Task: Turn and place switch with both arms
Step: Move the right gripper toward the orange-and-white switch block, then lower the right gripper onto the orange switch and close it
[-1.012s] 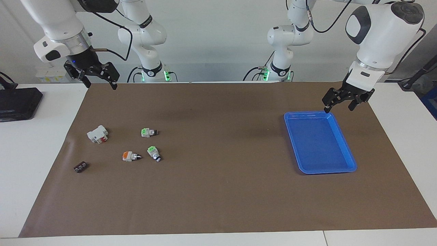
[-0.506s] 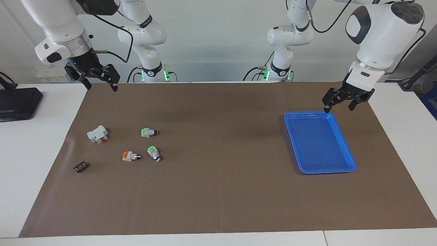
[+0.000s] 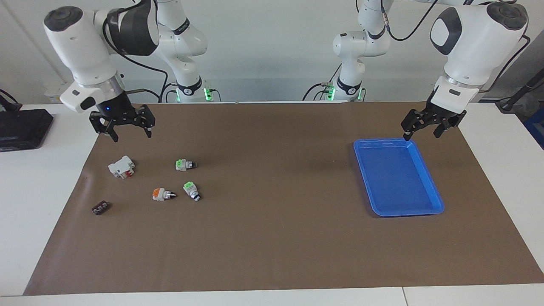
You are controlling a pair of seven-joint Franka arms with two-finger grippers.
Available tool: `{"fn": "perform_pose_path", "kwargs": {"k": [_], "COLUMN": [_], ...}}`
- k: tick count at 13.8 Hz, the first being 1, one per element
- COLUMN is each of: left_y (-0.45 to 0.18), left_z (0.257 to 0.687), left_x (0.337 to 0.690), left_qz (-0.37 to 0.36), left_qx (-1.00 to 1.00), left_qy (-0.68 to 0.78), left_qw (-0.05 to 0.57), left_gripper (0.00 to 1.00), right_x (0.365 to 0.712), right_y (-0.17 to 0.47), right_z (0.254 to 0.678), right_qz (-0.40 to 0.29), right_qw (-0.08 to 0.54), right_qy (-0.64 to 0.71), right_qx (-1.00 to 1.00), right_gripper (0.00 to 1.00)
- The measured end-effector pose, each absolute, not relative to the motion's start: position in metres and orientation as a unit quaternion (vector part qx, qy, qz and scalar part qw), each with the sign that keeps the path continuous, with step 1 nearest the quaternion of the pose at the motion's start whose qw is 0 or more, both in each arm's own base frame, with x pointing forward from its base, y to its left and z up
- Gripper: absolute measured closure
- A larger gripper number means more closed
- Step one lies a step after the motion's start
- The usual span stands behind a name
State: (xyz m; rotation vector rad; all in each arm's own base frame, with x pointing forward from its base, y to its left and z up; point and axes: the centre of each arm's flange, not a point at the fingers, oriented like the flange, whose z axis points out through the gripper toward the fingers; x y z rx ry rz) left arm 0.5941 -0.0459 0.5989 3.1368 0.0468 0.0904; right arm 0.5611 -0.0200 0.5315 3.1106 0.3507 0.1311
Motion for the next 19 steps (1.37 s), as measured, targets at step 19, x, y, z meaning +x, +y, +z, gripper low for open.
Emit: {"fn": "perform_pose_path", "kwargs": {"k": [19], "left_y": [-0.046], "left_z": [0.599], "left_x": [0.594], "left_qz": [0.029], "left_qx": [0.999], "left_qy": [0.015], "left_qw": [0.002], "left_gripper": [0.0], "right_x": [0.608], "right_y": [-0.032], "right_z": [0.282], "right_qz": [0.055], "right_qw": [-0.019], "right_qy": [0.565], "right_qx": [0.823], "right_gripper": [0.0]}}
